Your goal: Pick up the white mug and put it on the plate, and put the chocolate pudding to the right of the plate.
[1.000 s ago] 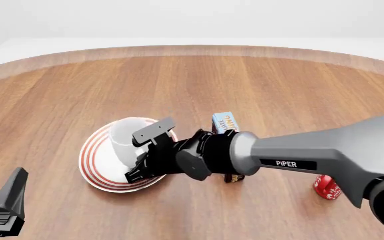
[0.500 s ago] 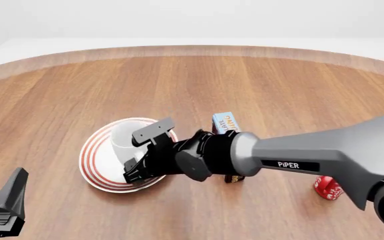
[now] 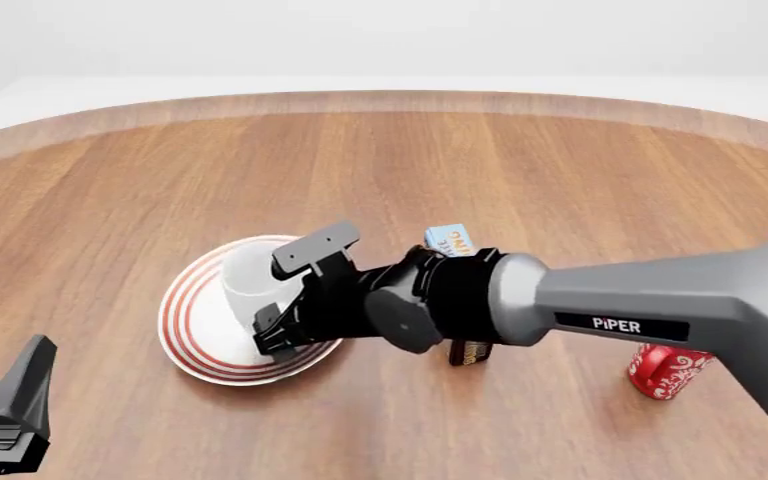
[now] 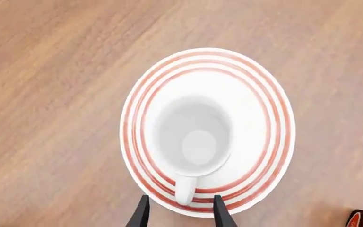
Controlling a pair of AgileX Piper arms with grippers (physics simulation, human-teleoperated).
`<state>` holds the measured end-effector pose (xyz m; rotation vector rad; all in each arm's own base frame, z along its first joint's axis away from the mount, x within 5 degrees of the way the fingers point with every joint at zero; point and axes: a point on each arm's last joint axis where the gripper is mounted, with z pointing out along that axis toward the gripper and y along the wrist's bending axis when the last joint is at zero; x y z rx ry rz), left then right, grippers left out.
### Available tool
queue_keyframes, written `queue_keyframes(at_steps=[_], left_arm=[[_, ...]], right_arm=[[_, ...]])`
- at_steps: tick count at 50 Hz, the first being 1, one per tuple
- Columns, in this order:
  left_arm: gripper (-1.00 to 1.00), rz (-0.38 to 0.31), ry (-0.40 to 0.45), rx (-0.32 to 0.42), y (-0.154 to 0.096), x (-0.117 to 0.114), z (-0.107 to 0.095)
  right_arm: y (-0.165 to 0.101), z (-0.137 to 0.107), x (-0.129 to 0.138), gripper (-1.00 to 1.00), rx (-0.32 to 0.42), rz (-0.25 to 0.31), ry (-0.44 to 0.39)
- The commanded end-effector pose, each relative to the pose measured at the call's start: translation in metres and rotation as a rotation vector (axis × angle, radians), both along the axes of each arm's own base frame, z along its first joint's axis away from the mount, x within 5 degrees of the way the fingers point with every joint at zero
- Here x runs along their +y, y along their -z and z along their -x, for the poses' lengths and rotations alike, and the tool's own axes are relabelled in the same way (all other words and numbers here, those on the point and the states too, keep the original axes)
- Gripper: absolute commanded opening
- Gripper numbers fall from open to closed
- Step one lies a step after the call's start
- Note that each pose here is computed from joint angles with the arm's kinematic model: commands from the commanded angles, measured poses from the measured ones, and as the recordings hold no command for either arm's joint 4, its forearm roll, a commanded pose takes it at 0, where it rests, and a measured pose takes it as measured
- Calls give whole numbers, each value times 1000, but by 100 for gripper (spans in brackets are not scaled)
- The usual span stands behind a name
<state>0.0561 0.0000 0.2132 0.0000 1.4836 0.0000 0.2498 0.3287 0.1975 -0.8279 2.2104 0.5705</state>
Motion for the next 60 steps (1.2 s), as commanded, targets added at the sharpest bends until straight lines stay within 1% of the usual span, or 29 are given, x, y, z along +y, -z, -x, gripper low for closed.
queue_keyframes(at_steps=[1, 17, 31, 45, 60], left_arm=[[100, 0, 0, 0, 0, 0, 0], [100, 0, 0, 0, 0, 0, 0], [100, 0, 0, 0, 0, 0, 0], [100, 0, 0, 0, 0, 0, 0], [100, 0, 0, 0, 0, 0, 0]], right_arm=[[-11, 1, -7, 100, -23, -8, -4], [-22, 9, -16, 100, -53, -20, -20], [-29, 19, -30, 100, -80, -36, -24], [-33, 25, -44, 100, -114, -37, -36], [-38, 39, -56, 100, -127, -68, -36]])
